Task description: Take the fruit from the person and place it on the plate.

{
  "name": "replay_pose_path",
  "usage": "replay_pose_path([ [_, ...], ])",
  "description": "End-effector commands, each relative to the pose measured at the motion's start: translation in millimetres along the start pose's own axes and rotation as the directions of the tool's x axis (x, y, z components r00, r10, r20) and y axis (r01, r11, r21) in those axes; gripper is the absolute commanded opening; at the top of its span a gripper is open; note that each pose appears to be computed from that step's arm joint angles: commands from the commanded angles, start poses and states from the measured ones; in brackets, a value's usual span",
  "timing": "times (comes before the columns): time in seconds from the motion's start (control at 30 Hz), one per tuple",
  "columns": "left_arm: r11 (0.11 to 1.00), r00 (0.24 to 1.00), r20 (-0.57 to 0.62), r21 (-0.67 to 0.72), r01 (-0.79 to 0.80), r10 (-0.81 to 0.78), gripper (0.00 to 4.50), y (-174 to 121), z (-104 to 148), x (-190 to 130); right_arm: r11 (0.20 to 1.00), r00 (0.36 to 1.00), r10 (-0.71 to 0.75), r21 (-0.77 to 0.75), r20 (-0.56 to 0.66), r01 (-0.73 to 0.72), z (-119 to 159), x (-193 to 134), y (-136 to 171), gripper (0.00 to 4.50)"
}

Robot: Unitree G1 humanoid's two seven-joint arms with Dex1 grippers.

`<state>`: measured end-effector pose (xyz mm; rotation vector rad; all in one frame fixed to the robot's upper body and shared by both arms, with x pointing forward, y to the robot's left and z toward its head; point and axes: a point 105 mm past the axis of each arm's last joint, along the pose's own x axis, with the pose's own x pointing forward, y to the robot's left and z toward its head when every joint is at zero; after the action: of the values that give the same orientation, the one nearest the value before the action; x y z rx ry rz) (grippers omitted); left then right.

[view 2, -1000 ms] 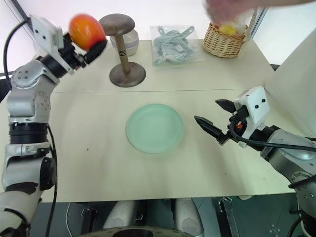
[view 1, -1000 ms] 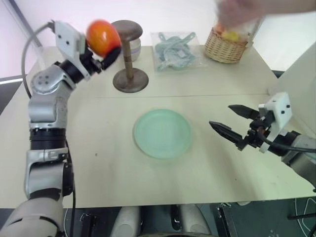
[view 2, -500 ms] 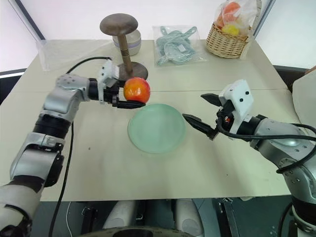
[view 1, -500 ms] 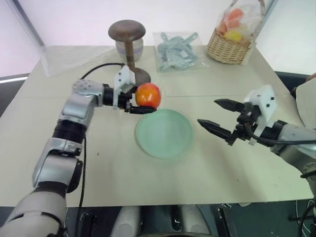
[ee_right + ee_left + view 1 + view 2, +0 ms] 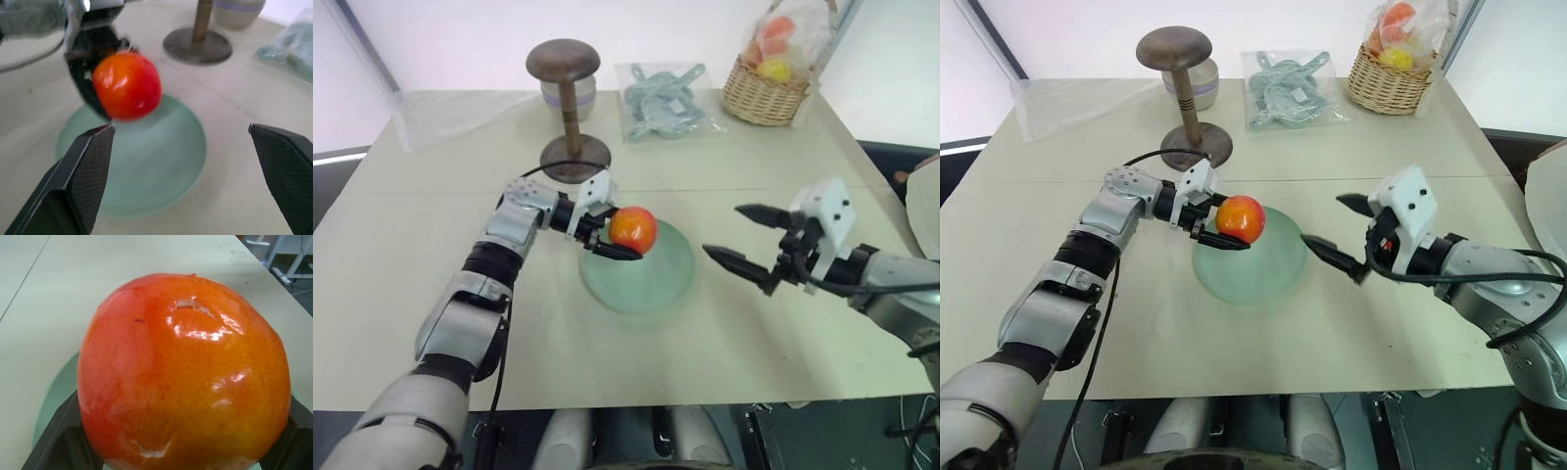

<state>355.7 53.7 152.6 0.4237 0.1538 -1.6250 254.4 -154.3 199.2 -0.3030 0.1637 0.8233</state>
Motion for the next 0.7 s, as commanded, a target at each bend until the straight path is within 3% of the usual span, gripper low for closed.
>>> replay_pose_path([
  [0.03, 0.999, 1.000, 0.006, 0.049, 0.015, -0.016, 3.06, 1.9, 10.3, 3.4, 0.999, 0.998, 0.048, -0.023, -0.027, -0.049, -2.3, -1.1, 9.7, 4.50],
  [0.43, 0.997, 0.999, -0.015, 0.065, 0.041, -0.040, 3.06, 2.9, 8.9, 10.5, 0.997, 0.997, 0.052, -0.058, -0.060, -0.056, -5.0, -2.0, 9.1, 4.50],
  [0.47, 0.997, 0.999, -0.023, 0.066, 0.039, -0.038, 4.09, 3.4, 7.7, 11.2, 0.997, 0.997, 0.048, -0.060, -0.060, -0.052, -4.9, -2.2, 8.4, 4.50],
  [0.5, 0.997, 0.999, -0.029, 0.066, 0.040, -0.038, 4.41, 3.6, 6.6, 11.5, 0.997, 0.997, 0.045, -0.061, -0.059, -0.049, -4.8, -2.3, 7.8, 4.50],
  [0.7, 0.995, 0.997, -0.036, 0.073, 0.064, -0.061, 4.47, 0.5, 5.8, 7.2, 0.997, 0.998, 0.034, -0.063, -0.053, -0.037, -3.9, -3.4, 7.4, 4.50],
])
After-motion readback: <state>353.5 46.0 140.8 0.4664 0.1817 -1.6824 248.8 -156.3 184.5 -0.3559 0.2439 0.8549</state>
